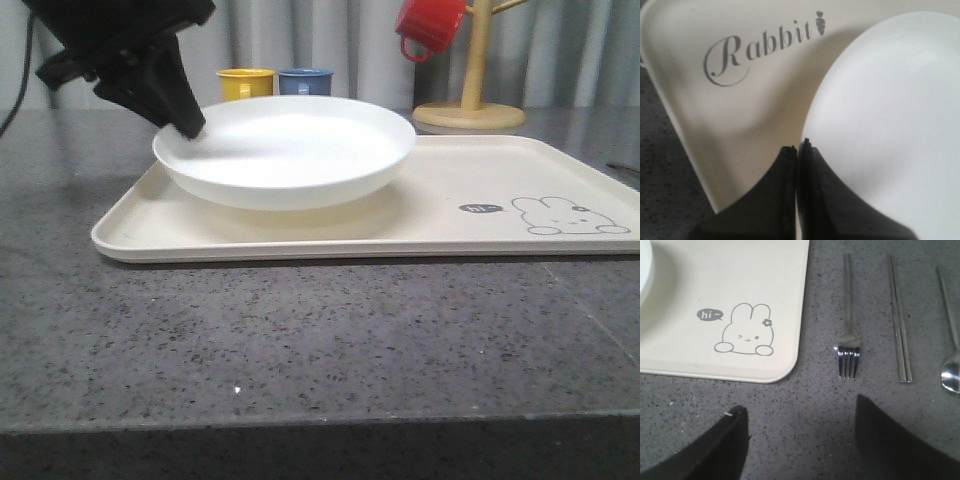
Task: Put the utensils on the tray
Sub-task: 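Lift the plate and set it down on the cream tray, then open the left gripper and raise it away from the plate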
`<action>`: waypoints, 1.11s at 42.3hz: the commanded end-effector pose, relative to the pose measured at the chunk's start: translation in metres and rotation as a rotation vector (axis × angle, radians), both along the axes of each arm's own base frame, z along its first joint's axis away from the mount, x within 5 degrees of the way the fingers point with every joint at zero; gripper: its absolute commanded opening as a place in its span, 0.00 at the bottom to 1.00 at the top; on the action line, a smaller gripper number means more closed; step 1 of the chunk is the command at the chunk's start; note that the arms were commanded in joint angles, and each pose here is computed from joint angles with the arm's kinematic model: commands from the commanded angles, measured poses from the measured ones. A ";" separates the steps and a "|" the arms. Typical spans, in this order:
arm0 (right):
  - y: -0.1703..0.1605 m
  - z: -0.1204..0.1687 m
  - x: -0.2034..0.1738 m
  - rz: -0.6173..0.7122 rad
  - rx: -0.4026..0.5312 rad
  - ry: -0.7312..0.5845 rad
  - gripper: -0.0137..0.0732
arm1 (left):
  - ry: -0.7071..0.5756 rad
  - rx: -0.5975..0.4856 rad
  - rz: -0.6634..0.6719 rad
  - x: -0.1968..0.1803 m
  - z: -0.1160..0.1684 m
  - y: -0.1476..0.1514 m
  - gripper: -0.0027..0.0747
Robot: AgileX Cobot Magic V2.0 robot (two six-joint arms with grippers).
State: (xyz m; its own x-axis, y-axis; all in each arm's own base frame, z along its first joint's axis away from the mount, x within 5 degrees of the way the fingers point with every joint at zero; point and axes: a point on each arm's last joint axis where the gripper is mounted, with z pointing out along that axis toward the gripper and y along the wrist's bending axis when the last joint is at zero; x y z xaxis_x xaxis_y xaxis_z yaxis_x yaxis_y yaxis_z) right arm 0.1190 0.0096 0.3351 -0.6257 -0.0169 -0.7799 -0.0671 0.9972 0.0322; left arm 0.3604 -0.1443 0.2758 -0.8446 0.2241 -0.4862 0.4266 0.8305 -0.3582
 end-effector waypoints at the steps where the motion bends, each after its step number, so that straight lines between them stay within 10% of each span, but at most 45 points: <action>1: -0.001 0.015 0.004 -0.010 -0.003 -0.096 0.72 | -0.085 -0.049 0.029 0.004 0.019 -0.004 0.01; 13: -0.001 0.015 0.004 -0.010 -0.003 -0.096 0.72 | -0.092 -0.019 0.069 0.014 0.010 0.009 0.07; 27: -0.001 0.015 0.004 -0.010 -0.003 -0.096 0.72 | -0.081 0.002 0.048 0.009 0.016 0.013 0.61; 47: -0.001 0.015 0.004 -0.010 -0.003 -0.096 0.72 | -0.440 0.183 -0.182 -0.096 0.108 -0.025 0.60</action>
State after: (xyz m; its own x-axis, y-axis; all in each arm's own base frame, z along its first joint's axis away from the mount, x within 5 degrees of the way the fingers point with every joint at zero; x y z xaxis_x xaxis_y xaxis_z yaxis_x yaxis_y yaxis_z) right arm 0.1191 0.0096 0.3353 -0.6243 -0.0168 -0.7810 -0.0671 0.9972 0.0322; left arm 0.2917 -0.1614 0.3549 -0.5991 0.4573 -0.6572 0.6336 0.7726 -0.0401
